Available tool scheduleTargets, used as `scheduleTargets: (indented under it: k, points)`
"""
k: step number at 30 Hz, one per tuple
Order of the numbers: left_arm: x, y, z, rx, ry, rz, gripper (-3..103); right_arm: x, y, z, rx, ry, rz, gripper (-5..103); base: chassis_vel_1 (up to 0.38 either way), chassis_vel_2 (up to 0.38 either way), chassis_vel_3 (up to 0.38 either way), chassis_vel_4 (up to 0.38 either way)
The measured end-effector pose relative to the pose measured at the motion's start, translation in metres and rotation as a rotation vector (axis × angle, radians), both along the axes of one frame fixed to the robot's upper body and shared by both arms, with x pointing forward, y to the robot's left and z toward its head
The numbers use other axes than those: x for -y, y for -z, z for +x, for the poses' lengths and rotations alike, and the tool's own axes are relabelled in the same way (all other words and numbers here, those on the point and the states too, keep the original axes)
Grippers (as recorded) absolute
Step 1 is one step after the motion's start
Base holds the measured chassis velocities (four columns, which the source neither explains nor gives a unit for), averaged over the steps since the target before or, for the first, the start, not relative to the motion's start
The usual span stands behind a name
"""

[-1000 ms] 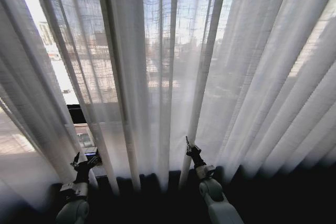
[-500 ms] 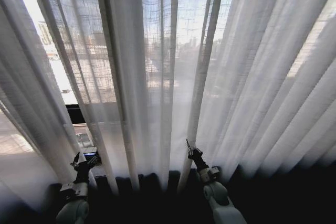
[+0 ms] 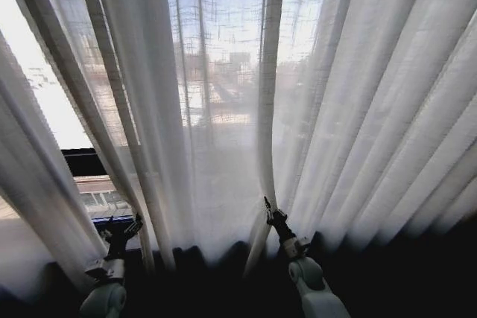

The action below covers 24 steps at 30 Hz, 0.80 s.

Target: Open the curtains by pulling them apart, changing their state from closed to fully open.

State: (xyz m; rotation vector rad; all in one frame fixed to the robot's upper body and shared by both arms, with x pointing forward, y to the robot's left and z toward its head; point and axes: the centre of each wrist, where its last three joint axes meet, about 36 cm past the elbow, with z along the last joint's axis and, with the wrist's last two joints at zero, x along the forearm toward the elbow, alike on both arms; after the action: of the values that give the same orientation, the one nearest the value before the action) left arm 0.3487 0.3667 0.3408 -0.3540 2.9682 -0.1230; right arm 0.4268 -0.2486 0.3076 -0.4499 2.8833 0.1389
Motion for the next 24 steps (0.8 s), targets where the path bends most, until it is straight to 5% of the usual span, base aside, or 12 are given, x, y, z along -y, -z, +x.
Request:
scheduleTargets:
  k: [24]
  points:
    - [0.0, 0.0, 0.0, 0.0, 0.0, 0.0, 100, 0.012, 0.0, -0.001, 0.002, 0.003, -0.007, 0, -0.361, -0.352, 0.353, 0.355]
